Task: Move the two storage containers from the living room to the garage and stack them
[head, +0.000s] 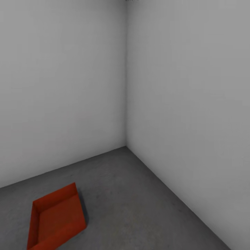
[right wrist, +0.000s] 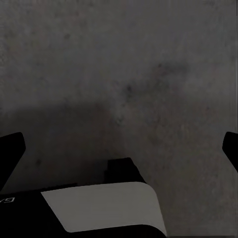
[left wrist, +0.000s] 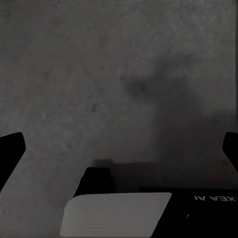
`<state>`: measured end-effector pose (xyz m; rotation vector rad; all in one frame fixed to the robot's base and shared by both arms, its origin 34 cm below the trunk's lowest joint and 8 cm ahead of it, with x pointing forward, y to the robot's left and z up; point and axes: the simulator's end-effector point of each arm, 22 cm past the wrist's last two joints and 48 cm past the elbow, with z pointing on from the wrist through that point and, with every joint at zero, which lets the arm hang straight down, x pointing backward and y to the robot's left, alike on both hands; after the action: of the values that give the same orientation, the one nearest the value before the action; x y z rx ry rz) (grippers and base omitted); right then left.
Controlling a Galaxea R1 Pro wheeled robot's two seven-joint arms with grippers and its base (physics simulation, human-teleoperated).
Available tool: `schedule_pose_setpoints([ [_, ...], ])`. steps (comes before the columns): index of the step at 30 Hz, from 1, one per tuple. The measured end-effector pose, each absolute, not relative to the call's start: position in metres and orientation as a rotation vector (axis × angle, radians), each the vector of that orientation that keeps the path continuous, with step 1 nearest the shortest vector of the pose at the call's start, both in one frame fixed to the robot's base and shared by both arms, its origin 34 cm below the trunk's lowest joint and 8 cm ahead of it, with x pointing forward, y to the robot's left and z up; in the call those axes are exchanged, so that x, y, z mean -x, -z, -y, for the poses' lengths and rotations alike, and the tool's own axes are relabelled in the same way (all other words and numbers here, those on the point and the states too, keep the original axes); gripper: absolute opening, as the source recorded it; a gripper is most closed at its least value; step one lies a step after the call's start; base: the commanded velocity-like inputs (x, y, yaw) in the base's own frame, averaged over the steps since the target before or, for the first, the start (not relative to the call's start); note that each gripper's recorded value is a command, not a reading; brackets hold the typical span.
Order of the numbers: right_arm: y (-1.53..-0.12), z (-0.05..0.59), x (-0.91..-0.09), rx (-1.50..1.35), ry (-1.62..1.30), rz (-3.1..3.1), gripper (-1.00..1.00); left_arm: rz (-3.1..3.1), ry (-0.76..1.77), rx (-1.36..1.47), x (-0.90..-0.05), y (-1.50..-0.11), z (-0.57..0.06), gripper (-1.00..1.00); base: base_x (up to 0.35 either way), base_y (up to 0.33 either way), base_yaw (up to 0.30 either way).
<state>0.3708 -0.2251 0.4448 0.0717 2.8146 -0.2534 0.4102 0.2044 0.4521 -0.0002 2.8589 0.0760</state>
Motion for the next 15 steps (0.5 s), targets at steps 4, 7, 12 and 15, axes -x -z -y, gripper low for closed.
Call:
schedule_pose_setpoints([
  [4,-0.452,0.224,-0.371,-0.072,0.251,-2.815,1.0,-2.859,-0.076,0.0,-0.411,-0.459,-0.204,1.0,0.0,0.0,-0.227],
  [7,-0.457,0.223,-0.371,-0.072,0.25,-2.815,1.0,-2.859,-0.077,0.0,-0.411,-0.464,-0.205,1.0,0.0,0.0,-0.245],
  [12,-0.466,0.223,-0.372,-0.072,0.25,-2.815,1.0,-2.86,-0.077,0.0,-0.411,-0.473,-0.205,1.0,0.0,0.0,-0.249],
  [15,-0.469,0.223,-0.372,-0.072,0.25,-2.815,1.0,-2.86,-0.076,0.0,-0.411,-0.477,-0.205,1.0,0.0,0.0,-0.249],
])
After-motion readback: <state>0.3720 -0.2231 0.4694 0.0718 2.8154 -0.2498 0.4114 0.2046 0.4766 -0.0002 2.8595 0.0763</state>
